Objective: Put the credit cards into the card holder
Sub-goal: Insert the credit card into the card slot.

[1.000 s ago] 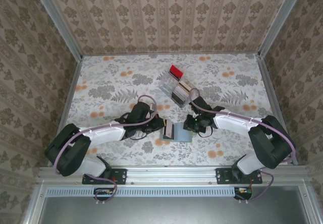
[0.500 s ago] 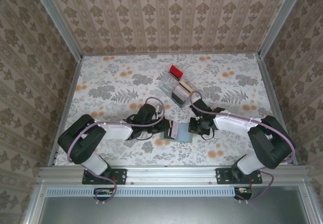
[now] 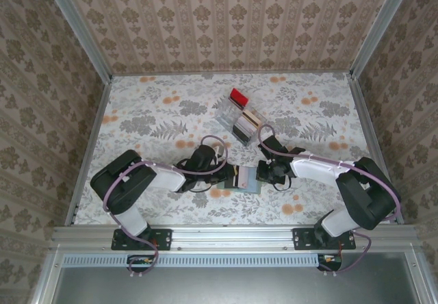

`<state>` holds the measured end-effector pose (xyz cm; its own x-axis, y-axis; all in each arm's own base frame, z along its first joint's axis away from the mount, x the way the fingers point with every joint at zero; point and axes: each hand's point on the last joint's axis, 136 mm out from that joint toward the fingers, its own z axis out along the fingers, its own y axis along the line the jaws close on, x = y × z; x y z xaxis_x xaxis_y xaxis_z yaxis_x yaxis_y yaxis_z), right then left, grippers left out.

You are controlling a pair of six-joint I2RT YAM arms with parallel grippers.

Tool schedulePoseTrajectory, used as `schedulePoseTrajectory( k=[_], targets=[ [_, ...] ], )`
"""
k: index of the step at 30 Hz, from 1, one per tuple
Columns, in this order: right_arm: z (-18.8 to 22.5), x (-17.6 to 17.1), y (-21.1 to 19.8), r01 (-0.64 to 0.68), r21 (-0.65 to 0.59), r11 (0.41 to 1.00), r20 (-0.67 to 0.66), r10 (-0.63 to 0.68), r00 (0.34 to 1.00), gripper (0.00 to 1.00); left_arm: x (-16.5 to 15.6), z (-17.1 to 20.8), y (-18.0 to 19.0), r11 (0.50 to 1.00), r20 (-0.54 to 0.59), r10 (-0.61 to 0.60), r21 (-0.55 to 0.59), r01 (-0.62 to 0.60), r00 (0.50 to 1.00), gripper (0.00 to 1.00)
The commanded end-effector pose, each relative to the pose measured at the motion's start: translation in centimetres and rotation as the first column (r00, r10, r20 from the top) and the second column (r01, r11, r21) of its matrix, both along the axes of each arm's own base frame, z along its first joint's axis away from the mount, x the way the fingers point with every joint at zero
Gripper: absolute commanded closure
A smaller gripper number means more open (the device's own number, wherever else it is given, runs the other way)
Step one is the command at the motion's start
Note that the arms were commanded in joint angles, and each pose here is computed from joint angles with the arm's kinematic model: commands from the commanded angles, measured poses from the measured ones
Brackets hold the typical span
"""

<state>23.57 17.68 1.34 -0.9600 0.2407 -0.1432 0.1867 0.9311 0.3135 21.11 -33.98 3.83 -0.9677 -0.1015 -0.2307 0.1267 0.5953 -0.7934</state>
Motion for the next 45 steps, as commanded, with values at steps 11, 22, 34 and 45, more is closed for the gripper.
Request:
schedulePoseTrajectory(
  k=[11,22,34,45],
  targets=[
    [-2.7,-1.5,-1.2,0.025,-0.045,0.999,-0.062,-0.027,0.998,0.83,-1.7,-1.2,0.7,0.993,-0.026,-0.057,0.099,0.059,0.998,0.88],
    [-2.8,-1.3,-0.2,0.027,0.006,1.0,-0.066,-0.027,0.997,0.84,-1.9,-0.8,-0.5,0.952,-0.001,-0.167,0.261,0.161,0.986,0.72],
    [-2.5,-1.5,-0.3,0.029,0.014,0.999,-0.061,-0.028,0.998,0.85,-2.0,0.3,-0.8,0.916,0.021,-0.231,0.342,0.21,0.973,0.6],
    [-2.5,-1.5,0.0,0.037,0.032,0.999,-0.059,-0.035,0.998,0.85,-2.5,-0.3,-2.1,0.911,-0.003,-0.245,0.341,0.232,0.969,0.61]
  ],
)
